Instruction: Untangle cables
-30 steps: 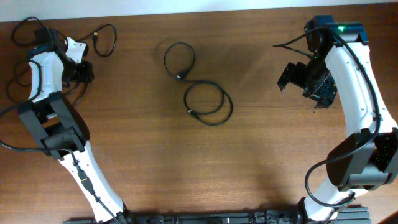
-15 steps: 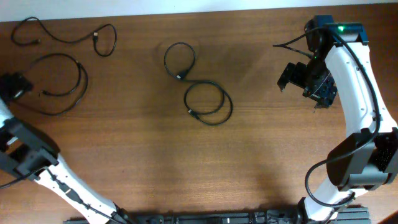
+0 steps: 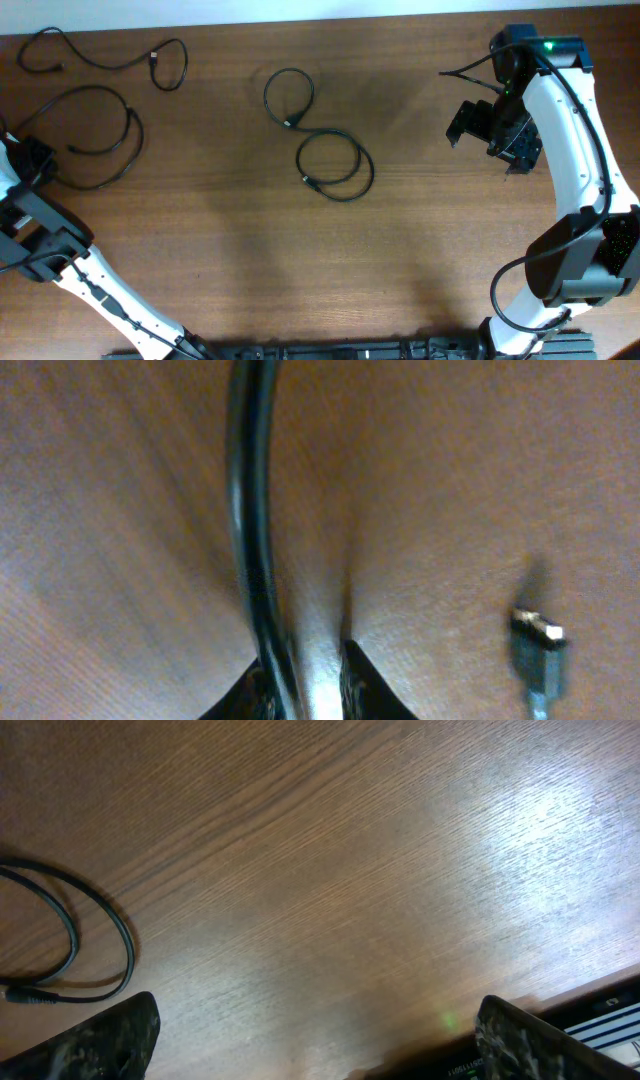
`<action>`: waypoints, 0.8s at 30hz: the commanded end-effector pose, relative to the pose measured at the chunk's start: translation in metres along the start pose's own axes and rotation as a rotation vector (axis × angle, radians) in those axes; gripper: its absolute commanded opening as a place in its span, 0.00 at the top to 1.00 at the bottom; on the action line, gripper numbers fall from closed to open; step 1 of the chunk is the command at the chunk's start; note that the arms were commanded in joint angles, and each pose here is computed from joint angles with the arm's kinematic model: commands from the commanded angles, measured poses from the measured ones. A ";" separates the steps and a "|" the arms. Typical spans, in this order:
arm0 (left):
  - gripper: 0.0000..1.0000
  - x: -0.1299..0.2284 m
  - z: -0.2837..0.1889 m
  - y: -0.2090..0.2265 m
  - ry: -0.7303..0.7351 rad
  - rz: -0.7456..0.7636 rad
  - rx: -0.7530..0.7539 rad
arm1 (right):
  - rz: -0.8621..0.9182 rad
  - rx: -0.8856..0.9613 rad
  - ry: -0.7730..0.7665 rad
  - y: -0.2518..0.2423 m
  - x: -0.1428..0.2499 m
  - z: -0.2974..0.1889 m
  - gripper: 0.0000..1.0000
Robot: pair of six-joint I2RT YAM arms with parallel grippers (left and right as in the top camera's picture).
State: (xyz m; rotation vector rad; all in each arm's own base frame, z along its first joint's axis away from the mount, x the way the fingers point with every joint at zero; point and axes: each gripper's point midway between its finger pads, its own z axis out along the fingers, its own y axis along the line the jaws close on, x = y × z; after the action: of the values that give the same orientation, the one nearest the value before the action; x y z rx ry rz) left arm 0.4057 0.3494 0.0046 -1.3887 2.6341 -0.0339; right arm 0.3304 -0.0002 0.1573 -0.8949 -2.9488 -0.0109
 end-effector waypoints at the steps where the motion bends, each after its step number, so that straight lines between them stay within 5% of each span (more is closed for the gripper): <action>1: 0.88 -0.015 -0.006 -0.029 -0.018 -0.164 0.176 | 0.005 0.008 -0.006 -0.002 -0.001 0.000 0.02; 7: 0.95 -0.022 -0.011 -0.042 -0.002 -0.340 0.283 | 0.005 0.008 -0.006 -0.002 -0.001 0.000 0.02; 8: 0.90 -0.024 -0.011 -0.039 -0.005 -0.344 0.287 | 0.005 0.008 -0.006 -0.002 -0.001 0.000 0.02; 10: 0.64 -0.022 -0.011 -0.036 0.004 -0.349 0.283 | 0.005 0.008 -0.006 -0.002 -0.001 0.000 0.02; 11: 0.37 -0.022 -0.011 -0.036 0.002 -0.332 0.282 | 0.005 0.008 -0.006 -0.002 -0.001 0.000 0.02; 14: 0.09 -0.020 -0.012 -0.029 -0.013 -0.192 0.245 | 0.005 0.008 -0.006 -0.002 -0.001 0.000 0.02; 16: 0.02 -0.019 -0.030 0.022 -0.055 -0.214 -0.040 | 0.005 0.008 -0.006 -0.002 -0.001 0.000 0.02; 18: 0.01 -0.026 -0.067 0.037 -0.115 -0.215 -0.137 | 0.005 0.008 -0.006 -0.002 -0.001 0.000 0.02; 20: 0.01 -0.031 -0.116 0.006 -0.154 -0.178 0.035 | 0.005 0.008 -0.006 -0.002 -0.001 0.000 0.02; 23: 0.00 -0.009 -0.180 -0.117 -0.084 0.080 0.684 | 0.005 0.008 -0.006 -0.002 -0.001 0.000 0.02; 24: 0.00 0.010 -0.184 -0.146 -0.044 0.158 0.749 | 0.005 0.007 -0.006 -0.002 -0.001 0.000 0.02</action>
State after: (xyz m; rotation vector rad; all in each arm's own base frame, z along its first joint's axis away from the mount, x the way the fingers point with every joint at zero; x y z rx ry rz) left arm 0.4504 0.3265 0.1431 -1.3005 2.3388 -0.4494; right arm 0.3305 -0.0002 0.1573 -0.8950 -2.9492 -0.0111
